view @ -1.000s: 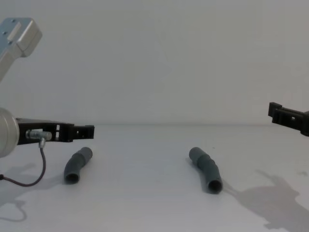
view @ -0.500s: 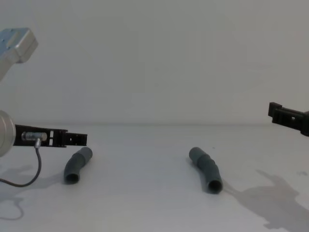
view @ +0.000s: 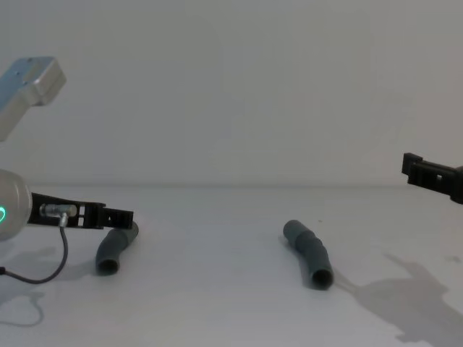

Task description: Use both hands to pick up one end of the pipe from the table, align the ends, and insert them.

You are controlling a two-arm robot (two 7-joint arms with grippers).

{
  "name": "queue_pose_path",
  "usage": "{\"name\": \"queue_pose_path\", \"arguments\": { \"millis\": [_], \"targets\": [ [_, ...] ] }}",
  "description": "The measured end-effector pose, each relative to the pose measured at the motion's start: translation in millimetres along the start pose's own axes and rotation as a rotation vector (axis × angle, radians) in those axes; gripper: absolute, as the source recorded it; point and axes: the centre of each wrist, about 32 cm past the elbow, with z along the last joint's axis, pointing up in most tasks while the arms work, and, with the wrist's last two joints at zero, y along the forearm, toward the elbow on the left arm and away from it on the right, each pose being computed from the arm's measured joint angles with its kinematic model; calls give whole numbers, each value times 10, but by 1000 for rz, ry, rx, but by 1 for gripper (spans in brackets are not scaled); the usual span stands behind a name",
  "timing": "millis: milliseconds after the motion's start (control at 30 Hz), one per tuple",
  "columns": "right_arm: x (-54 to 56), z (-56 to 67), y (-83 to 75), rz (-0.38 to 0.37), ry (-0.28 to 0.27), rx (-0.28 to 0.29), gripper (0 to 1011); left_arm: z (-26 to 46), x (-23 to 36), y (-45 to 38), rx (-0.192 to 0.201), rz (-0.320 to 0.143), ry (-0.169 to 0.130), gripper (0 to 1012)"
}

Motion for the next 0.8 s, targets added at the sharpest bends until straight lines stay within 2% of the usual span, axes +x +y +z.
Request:
{"name": "queue_pose_path", "arguments": {
  "millis": [433,800],
  "targets": [
    [0,0,0,0,0,0,1005,95,-31,-113,61,-8,-68,1002],
    [0,0,0,0,0,0,1005,101,-63,-187,88,-18,-90,1002]
  ]
}}
